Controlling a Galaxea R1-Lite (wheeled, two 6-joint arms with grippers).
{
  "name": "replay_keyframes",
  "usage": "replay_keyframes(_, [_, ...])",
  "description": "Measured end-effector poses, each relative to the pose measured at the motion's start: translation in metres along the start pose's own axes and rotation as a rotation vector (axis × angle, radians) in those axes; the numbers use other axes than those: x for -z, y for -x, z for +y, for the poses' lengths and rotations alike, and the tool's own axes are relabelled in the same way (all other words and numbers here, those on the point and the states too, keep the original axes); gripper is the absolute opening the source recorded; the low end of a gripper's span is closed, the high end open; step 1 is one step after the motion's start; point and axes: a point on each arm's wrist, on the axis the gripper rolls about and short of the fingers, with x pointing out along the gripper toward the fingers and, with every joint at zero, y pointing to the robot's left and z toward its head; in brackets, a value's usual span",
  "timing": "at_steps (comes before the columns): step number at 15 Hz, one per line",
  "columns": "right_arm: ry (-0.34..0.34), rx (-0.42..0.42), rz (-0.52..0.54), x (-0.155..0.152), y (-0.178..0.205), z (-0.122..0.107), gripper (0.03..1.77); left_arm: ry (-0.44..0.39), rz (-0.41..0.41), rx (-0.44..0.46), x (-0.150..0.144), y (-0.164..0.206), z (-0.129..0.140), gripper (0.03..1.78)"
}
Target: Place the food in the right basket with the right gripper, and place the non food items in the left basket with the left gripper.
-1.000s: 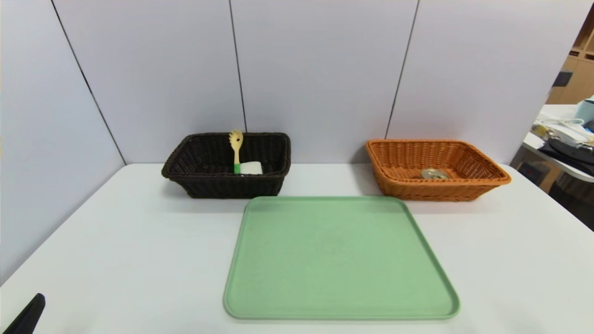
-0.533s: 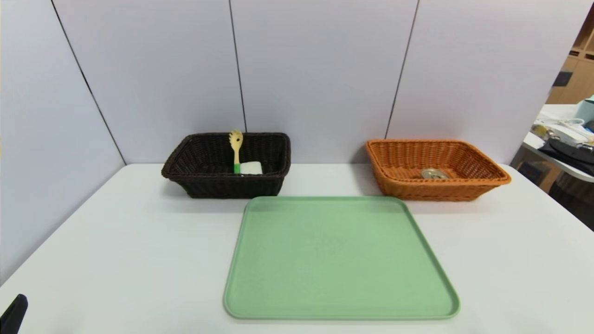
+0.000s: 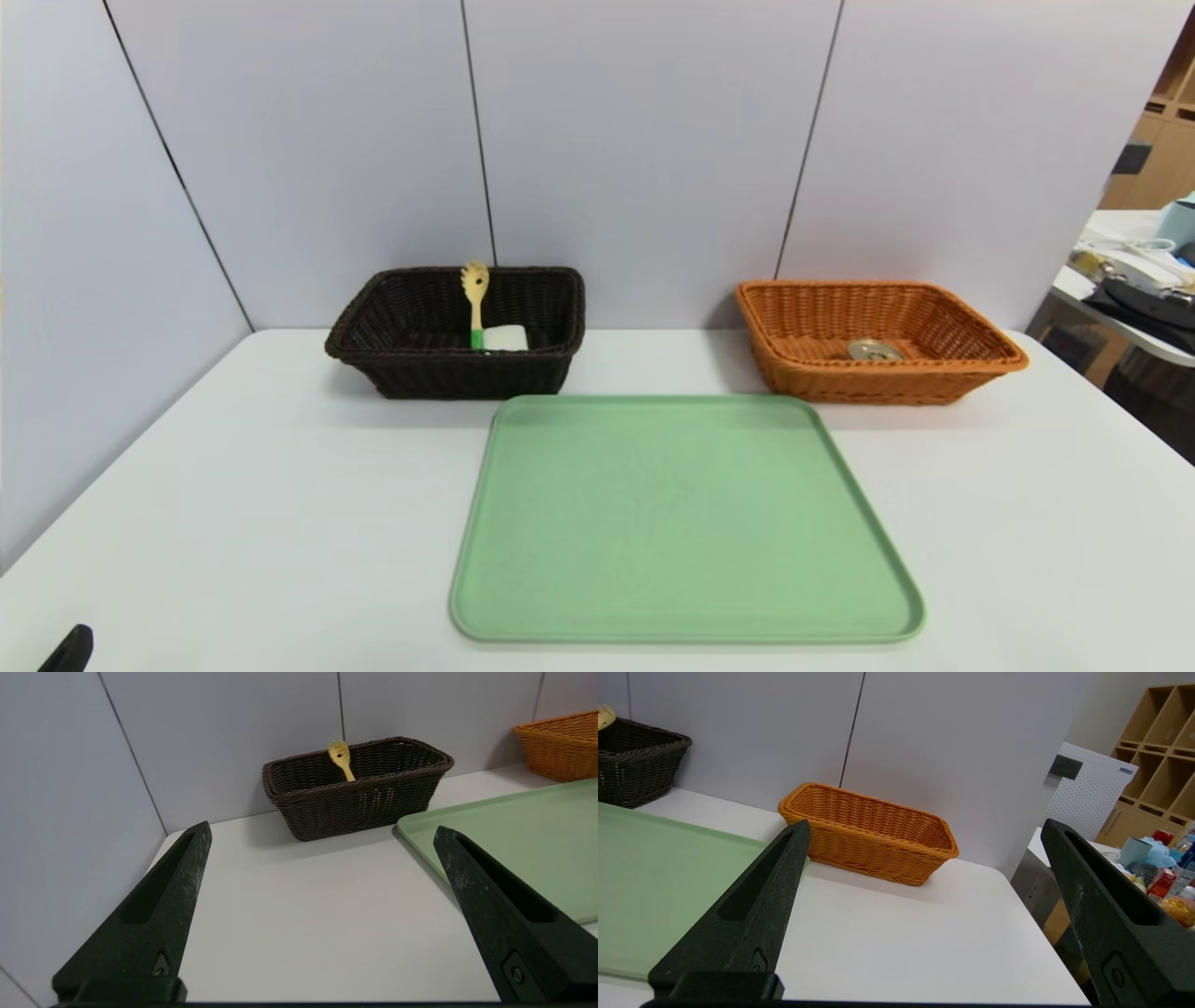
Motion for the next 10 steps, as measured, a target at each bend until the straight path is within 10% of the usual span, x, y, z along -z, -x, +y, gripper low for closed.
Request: replay_keyframes(10, [-0.122, -0.123, 0.003, 0.0023, 0.0006, 0.0035, 1.70, -0.023, 0.054, 0.083, 0.0075, 0.0009, -0.0027, 1.69])
